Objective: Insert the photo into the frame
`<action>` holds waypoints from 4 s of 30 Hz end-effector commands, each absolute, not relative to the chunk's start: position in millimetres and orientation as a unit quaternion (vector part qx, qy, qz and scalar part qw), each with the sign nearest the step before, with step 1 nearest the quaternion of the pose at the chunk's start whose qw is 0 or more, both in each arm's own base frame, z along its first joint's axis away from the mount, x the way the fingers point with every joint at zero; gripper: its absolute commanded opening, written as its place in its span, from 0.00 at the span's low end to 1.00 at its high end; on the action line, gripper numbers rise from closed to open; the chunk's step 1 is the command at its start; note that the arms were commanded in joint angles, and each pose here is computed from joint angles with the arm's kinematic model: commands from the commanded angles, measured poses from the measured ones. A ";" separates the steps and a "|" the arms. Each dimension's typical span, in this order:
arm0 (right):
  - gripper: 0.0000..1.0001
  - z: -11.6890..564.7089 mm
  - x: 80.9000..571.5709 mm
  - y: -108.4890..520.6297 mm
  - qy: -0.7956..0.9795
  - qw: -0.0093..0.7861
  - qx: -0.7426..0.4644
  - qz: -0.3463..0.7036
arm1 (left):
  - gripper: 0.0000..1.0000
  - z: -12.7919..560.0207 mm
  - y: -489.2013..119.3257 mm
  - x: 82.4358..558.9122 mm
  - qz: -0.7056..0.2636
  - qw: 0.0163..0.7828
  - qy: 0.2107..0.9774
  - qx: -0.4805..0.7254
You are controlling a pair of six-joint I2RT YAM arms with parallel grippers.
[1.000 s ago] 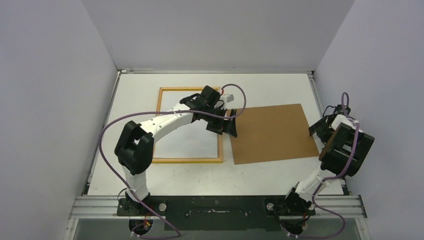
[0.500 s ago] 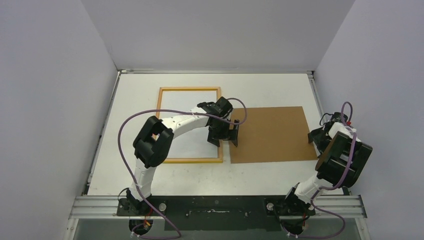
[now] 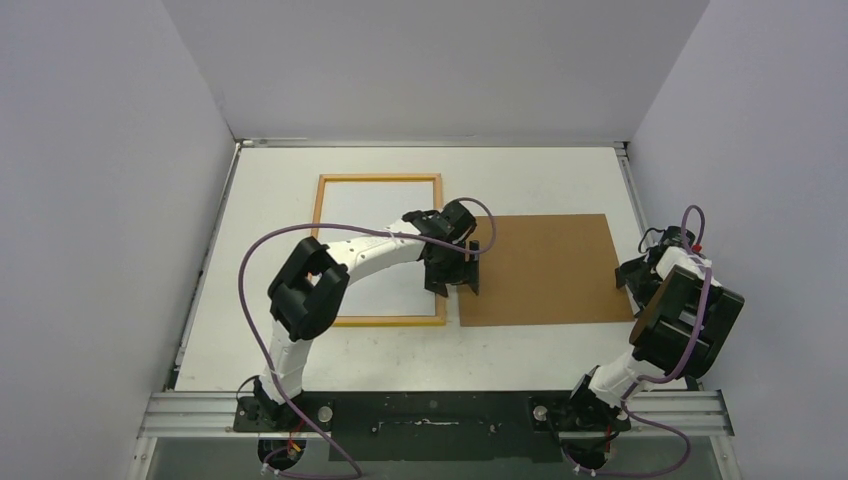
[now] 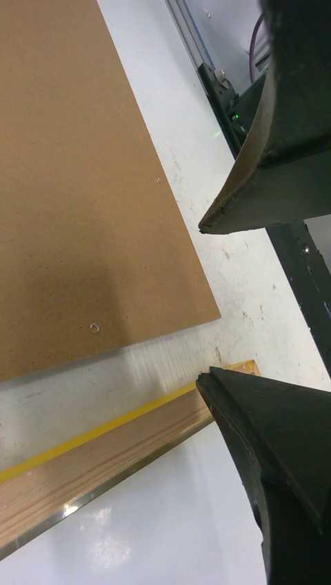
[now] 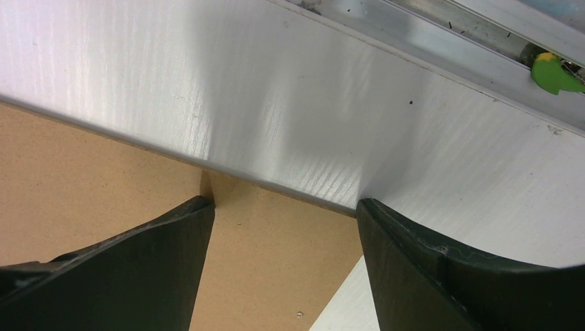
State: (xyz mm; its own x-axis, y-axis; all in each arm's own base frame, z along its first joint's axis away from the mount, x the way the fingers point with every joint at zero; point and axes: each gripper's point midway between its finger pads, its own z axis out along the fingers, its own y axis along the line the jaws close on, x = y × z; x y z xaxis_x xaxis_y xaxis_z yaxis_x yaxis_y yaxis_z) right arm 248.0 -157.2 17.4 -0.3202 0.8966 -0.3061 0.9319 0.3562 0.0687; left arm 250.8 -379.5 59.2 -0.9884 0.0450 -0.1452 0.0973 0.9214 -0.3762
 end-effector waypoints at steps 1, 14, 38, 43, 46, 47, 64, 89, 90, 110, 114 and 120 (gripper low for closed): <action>0.76 22.0 243.0 -159.6 0.806 0.149 0.568 -0.068 | 0.69 71.3 -398.1 251.1 -0.220 0.067 0.973 0.010; 0.76 12.9 238.9 -156.2 0.815 0.135 0.560 -0.066 | 0.75 29.2 -385.4 257.3 -0.093 0.078 0.991 -0.052; 0.77 10.7 243.0 -117.4 0.821 0.141 0.552 0.015 | 0.64 71.6 -449.6 258.3 -0.283 0.044 0.958 -0.003; 0.76 22.4 245.6 -108.8 0.820 0.153 0.551 0.033 | 0.63 96.5 -462.9 262.2 -0.325 0.045 0.945 0.021; 0.76 33.4 246.9 -107.9 0.816 0.167 0.552 0.035 | 0.63 108.9 -470.1 259.9 -0.348 0.035 0.936 0.032; 0.76 36.4 247.1 -106.9 0.816 0.171 0.551 0.034 | 0.62 111.6 -471.2 259.6 -0.352 0.035 0.935 0.033; 0.75 41.9 218.6 -84.8 0.827 0.171 0.534 0.029 | 0.61 149.4 -440.6 265.0 -0.338 0.082 0.937 0.038; 0.74 26.2 227.7 -3.9 0.855 0.196 0.470 0.098 | 0.60 133.6 -282.2 314.1 -0.257 0.146 0.954 -0.037; 0.74 25.7 225.9 -4.3 0.856 0.196 0.469 0.096 | 0.60 130.5 -277.6 315.7 -0.251 0.147 0.956 -0.039; 0.75 46.2 207.9 -26.3 0.895 0.220 0.386 0.025 | 0.67 66.2 -268.5 299.7 -0.262 0.079 0.962 -0.006; 0.75 43.7 207.2 -25.4 0.896 0.218 0.386 0.026 | 0.66 56.9 -261.1 296.5 -0.252 0.070 0.965 -0.017; 0.75 40.8 208.1 -25.4 0.898 0.213 0.383 0.026 | 0.64 50.1 -269.8 290.1 -0.278 0.047 0.959 -0.019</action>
